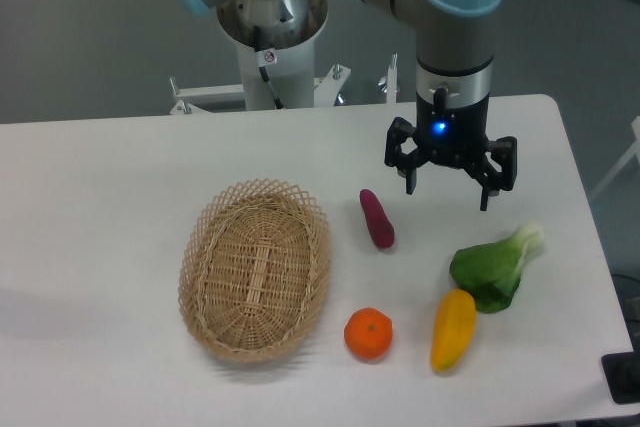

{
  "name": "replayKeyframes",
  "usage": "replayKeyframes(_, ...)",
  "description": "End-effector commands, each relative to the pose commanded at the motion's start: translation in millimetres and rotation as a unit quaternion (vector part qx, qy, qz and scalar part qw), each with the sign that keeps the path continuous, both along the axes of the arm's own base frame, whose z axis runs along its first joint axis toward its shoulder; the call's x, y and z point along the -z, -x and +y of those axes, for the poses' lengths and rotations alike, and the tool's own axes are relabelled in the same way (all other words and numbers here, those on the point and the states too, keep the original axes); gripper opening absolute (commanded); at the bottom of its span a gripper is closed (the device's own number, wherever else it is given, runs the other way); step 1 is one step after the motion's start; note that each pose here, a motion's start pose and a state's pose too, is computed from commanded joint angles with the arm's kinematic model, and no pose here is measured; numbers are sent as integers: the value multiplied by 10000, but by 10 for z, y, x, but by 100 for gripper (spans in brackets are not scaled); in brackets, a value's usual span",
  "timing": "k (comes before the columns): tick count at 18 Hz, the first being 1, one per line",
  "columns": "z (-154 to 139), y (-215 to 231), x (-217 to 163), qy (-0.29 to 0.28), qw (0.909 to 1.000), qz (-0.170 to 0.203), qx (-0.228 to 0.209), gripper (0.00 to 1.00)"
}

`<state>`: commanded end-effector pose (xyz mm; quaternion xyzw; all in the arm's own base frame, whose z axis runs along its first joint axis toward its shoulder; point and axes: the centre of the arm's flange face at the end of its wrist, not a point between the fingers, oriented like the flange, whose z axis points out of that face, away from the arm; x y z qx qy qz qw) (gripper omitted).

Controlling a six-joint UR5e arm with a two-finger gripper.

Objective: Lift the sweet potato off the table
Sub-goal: 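Move the open gripper over the purple sweet potato and lower it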

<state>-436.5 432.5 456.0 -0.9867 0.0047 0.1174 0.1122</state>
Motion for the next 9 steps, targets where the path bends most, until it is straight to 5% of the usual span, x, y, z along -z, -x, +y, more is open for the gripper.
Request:
replayKeyframes(7, -45, -144, 296, 114, 9996, -252, -62, 100)
replayKeyframes(9, -85, -225, 398, 63, 9984, -369, -412, 100)
